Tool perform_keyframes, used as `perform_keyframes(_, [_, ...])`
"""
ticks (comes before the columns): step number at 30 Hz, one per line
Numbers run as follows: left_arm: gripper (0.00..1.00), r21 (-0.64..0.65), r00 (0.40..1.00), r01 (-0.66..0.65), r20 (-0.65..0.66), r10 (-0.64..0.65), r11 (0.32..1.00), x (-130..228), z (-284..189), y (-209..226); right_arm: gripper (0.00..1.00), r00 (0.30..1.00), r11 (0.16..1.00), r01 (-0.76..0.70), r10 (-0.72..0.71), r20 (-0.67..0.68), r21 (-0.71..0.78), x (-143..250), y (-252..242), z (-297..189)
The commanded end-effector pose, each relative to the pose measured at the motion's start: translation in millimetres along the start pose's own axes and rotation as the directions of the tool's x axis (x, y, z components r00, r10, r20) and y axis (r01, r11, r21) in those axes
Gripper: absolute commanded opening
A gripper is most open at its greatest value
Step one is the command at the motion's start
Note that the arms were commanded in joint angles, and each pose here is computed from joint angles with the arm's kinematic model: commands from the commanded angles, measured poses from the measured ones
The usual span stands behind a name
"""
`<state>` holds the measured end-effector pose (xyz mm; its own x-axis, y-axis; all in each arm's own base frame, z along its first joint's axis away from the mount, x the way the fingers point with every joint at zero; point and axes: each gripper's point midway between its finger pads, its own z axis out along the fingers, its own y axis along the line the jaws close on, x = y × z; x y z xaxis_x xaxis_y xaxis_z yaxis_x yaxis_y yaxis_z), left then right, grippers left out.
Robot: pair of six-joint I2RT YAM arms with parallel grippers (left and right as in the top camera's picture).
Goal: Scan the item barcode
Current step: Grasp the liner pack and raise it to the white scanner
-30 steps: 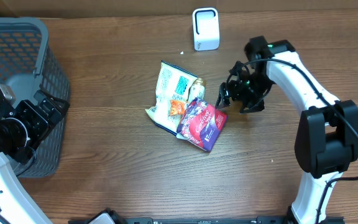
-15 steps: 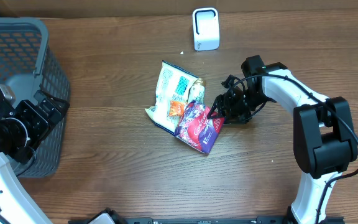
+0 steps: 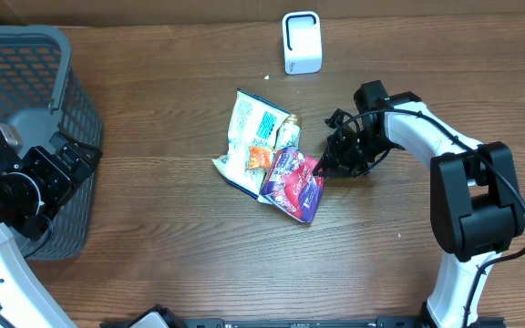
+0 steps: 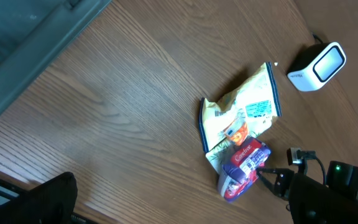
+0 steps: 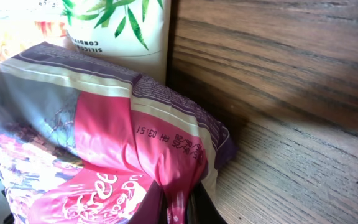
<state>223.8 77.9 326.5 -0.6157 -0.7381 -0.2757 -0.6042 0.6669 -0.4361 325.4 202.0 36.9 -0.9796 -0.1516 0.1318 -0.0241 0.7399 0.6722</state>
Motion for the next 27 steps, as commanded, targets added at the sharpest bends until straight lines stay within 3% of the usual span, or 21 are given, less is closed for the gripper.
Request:
perform_keyframes(1, [1.0, 0.003, 1.0, -0.026, -0.009, 0.026, 1.0, 0.5, 2.1, -1.2, 0.04, 1.0, 0.999, 0.0, 0.0, 0.021, 0.034, -6.9, -3.7, -6.4])
perform_keyframes(6, [1.0, 0.003, 1.0, -0.026, -0.009, 0.026, 1.0, 0.5, 2.1, -1.2, 0.04, 0.997, 0.997, -0.007, 0.001, 0.072, 0.081, -22.1, 2.9, -39.5])
perform_keyframes(9, [1.0, 0.003, 1.0, -0.026, -0.009, 0.026, 1.0, 0.5, 2.1, -1.2, 0.04, 0.988, 0.987, 0.009, -0.034, 0.151, 0.161, -42.3, 15.6, -83.0])
perform_keyframes(15, [1.0, 0.003, 1.0, -0.026, -0.009, 0.026, 1.0, 0.5, 2.1, -1.2, 0.04, 0.947, 0.989, 0.022, -0.067, 0.315, 0.144, -80.1, 46.4, -129.1])
perform_keyframes(20, [1.0, 0.003, 1.0, -0.026, -0.009, 0.026, 1.0, 0.5, 2.1, -1.2, 0.04, 0.868, 0.997, -0.05, 0.018, 0.496, 0.051, -122.9, 62.9, -156.9])
perform_keyframes(27, [1.0, 0.003, 1.0, -0.026, -0.009, 0.026, 1.0, 0.5, 2.1, -1.2, 0.04, 0.706, 0.992, -0.075, 0.127, 0.697, -0.106, -178.5, 90.5, -191.0])
